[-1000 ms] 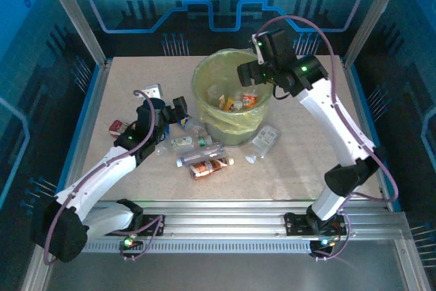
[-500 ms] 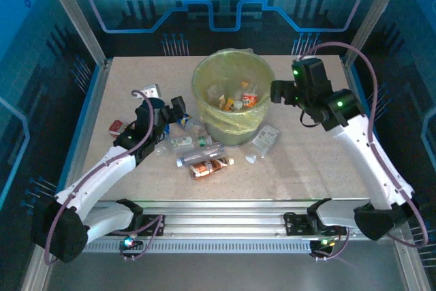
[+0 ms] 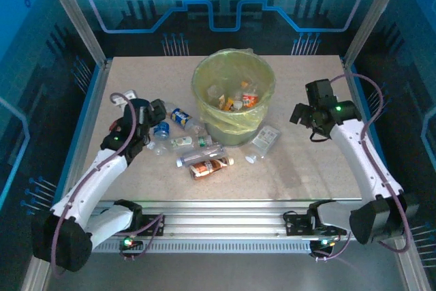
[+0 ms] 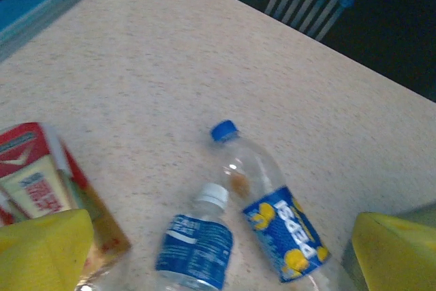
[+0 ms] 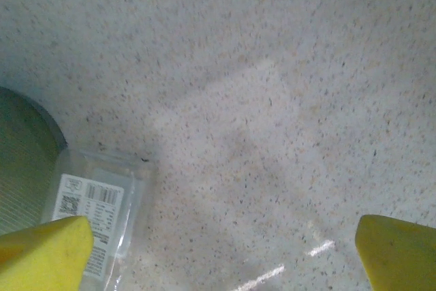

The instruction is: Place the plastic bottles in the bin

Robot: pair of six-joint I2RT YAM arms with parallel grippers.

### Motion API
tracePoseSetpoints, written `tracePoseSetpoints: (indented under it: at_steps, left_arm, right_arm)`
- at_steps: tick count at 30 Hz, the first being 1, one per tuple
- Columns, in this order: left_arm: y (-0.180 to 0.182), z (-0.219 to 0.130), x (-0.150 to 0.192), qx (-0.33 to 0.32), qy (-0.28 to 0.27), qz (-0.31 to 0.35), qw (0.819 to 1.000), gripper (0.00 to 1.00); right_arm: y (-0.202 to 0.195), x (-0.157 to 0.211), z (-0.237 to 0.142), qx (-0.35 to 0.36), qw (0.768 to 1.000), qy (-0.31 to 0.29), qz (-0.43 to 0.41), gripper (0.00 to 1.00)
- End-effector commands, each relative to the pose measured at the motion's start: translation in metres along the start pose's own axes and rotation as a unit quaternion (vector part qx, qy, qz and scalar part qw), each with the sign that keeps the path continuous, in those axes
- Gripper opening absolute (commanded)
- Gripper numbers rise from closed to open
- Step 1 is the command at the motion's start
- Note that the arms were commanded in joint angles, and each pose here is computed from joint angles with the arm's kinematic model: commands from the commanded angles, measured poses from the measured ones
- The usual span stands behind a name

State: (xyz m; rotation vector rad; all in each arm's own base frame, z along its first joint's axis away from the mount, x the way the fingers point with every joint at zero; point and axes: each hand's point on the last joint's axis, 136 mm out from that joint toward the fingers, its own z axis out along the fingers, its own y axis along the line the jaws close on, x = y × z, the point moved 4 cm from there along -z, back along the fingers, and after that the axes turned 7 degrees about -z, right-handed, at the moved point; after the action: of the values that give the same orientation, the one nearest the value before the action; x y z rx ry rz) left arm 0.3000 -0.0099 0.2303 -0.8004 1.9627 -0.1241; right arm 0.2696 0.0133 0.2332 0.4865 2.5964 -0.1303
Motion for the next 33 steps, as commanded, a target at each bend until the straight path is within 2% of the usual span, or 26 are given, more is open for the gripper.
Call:
tracePoseSetpoints:
  at_steps: [1,5,14,26,33]
  left_arm:
    - [0.039,0.005,0.008,-0.063,0.023,-0.037,0.997,0.99]
    - [0.070,0.016,0.008,-0.098,0.038,-0.087,0.991,0.99]
    - [0.113,0.049,0.013,-0.132,0.075,-0.159,0.975,0.99]
    - [0.134,0.100,0.016,-0.142,0.118,-0.205,0.961,0.99]
    - [0.142,0.124,0.022,-0.146,0.136,-0.216,0.956,0.99]
  right_arm:
    - [0.000,0.009,0.012,0.005,0.999,0.035,0.014,1.00]
    - [0.005,0.009,0.020,-0.001,0.999,0.047,0.003,1.00]
    - [0.003,0.011,0.026,-0.003,1.000,0.025,0.010,1.00]
    - [-0.009,0.004,0.021,0.039,0.999,-0.013,-0.007,1.00]
    - [-0.011,0.004,0.019,0.042,0.999,-0.008,-0.028,1.00]
